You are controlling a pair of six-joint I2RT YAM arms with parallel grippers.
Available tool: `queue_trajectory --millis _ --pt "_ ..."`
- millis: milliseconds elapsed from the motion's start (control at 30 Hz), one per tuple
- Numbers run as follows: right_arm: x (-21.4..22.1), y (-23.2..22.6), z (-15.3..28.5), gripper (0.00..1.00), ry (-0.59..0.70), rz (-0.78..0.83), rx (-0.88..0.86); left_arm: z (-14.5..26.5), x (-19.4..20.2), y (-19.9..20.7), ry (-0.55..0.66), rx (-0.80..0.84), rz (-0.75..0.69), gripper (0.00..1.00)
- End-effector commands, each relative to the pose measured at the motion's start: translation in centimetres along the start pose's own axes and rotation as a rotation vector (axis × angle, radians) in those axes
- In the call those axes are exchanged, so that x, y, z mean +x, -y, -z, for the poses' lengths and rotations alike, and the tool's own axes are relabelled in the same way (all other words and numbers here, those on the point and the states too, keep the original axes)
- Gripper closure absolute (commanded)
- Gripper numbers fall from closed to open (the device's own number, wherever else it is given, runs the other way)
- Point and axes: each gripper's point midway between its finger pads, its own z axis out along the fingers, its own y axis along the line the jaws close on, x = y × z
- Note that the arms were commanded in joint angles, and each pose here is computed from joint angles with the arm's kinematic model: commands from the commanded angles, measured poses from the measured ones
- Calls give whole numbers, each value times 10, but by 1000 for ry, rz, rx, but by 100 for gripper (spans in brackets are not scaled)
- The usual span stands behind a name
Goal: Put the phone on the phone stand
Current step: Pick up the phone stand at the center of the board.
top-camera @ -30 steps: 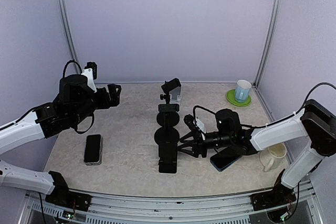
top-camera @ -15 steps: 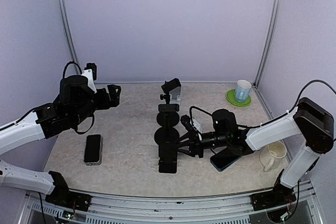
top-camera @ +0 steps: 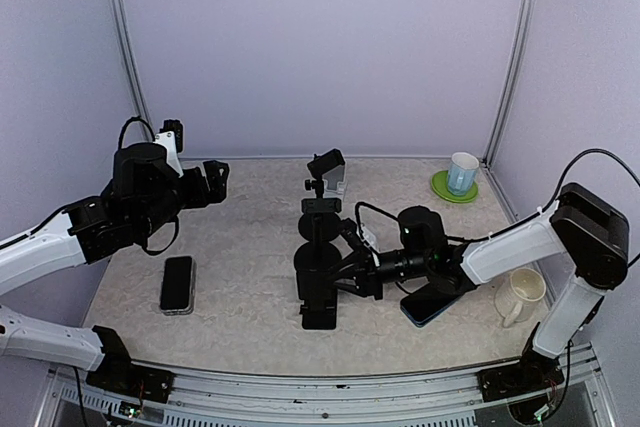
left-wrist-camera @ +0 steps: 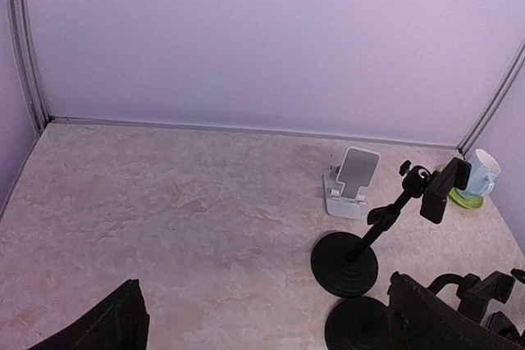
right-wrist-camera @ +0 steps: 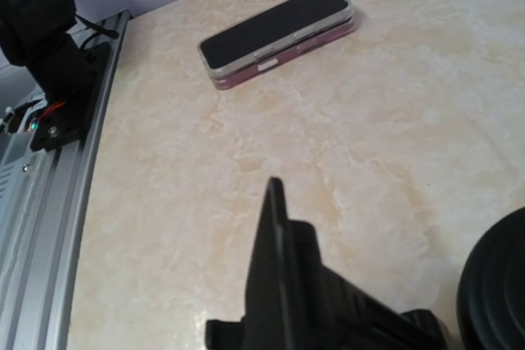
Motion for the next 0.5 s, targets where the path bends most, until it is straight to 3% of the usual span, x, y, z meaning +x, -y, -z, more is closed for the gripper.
queue_trajectory --millis 0,300,467 --pt "-5 4 -6 73 2 4 24 2 -12 -1 32 0 15 1" --pt "4 22 -4 70 -25 -6 131 3 -12 -1 31 0 18 1" --pt "4 5 -6 72 -14 3 37 2 -9 -1 26 -1 18 1"
